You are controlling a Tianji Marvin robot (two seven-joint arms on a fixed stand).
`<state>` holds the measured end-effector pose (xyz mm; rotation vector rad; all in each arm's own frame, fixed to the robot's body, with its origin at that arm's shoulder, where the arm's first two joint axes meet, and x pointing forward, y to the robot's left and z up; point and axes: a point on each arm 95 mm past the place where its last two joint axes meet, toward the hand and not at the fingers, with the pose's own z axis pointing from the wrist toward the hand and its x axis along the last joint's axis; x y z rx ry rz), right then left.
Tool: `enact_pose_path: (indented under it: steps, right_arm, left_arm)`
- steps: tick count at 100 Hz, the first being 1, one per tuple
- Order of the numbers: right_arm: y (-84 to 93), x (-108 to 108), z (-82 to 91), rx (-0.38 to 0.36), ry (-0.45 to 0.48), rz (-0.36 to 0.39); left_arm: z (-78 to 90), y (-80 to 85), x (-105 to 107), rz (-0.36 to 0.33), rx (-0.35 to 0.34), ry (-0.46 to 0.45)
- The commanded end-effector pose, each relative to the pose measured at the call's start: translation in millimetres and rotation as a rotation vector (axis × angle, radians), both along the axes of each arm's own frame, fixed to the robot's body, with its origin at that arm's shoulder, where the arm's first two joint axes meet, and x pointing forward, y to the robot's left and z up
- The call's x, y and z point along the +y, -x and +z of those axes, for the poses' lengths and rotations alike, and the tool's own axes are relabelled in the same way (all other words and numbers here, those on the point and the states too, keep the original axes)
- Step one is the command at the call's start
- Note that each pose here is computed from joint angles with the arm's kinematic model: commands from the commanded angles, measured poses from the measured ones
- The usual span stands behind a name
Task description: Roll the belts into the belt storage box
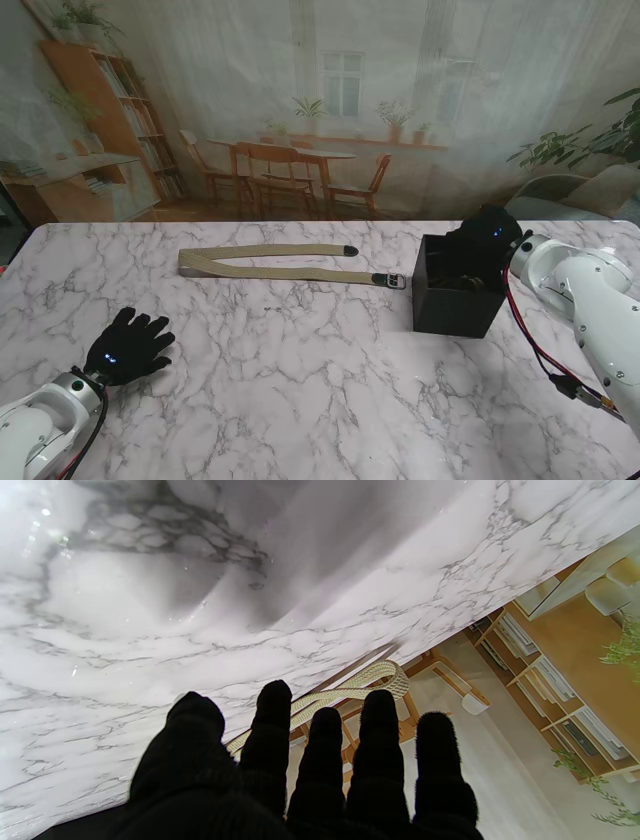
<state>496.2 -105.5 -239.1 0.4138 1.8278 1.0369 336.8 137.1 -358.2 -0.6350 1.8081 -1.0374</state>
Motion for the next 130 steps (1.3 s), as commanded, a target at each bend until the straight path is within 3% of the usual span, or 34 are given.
enact_pose_path:
  steps: [1,33,50,94,109,130]
  right_arm:
    - [-1.7,1,-1.1,0.006,0.002,0.0]
    - [0.9,0,-1.4,0.029,0.054,0.032]
    - [5.2,-3,2.0,0.012,0.13,0.054]
    - [14.8,-9,18.8,-0.054,0.199,0.072]
    - [20.1,-14,24.3,-0.106,0.158,0.045]
    - [41.3,-9,37.8,-0.165,-0.012,-0.002]
  left_arm:
    - [-1.9,1.0,0,0.008,0.012,-0.005]
    - [-1.1,-0.4,0,0.002,0.012,-0.002]
    - [-0.4,-1.2,0,-0.001,0.011,-0.002]
    - [0.6,-3.8,-2,-0.009,0.014,-0.004]
    - [3.3,-6.8,-3,-0.018,0.01,-0.005]
    - [17.0,-21.2,-10,-0.049,-0.017,0.006]
